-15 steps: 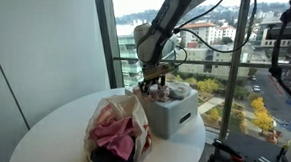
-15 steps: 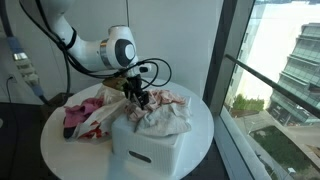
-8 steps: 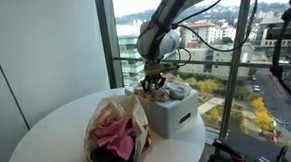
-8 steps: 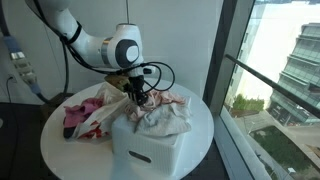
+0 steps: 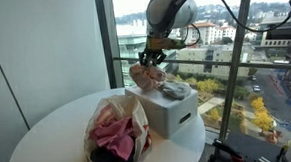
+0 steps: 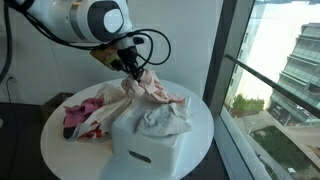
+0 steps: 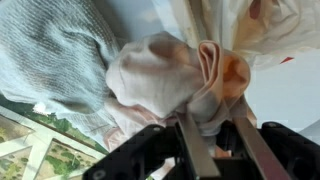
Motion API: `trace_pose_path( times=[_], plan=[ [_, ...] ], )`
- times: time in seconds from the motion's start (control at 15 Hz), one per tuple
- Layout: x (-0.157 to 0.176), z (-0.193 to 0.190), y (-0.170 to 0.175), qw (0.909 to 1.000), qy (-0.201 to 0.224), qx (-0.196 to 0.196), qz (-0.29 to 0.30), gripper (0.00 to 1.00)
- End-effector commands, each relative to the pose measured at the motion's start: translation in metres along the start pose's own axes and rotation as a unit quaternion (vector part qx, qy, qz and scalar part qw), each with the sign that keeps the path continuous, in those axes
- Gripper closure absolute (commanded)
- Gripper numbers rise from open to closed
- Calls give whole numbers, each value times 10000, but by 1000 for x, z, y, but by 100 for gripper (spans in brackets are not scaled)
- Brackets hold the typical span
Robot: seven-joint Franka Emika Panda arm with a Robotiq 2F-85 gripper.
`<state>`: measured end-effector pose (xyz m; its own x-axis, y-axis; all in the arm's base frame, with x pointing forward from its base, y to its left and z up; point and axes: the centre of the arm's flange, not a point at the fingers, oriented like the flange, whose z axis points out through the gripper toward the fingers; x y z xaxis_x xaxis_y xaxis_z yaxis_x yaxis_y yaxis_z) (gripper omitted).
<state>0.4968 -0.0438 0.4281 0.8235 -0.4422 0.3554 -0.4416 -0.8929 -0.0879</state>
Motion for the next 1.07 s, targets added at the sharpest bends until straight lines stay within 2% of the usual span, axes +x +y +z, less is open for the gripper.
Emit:
trace_pose_path(
  times=[0.0, 0.27, 0.47, 0.73, 0.87, 1.0],
  plan=[
    [-42, -85, -20, 9953, 586, 320, -703, 94],
    [-97, -150, -68, 9796, 838, 583, -1733, 94],
    [-153, -193, -103, 9598, 957, 741, -2534, 94],
    [-230, -244, -137, 9228, 1040, 1022, -3565, 95],
    [-250, -248, -151, 9003, 998, 1262, -4043, 94],
    [-258, -233, -168, 8778, 819, 1515, -4471, 95]
  ],
)
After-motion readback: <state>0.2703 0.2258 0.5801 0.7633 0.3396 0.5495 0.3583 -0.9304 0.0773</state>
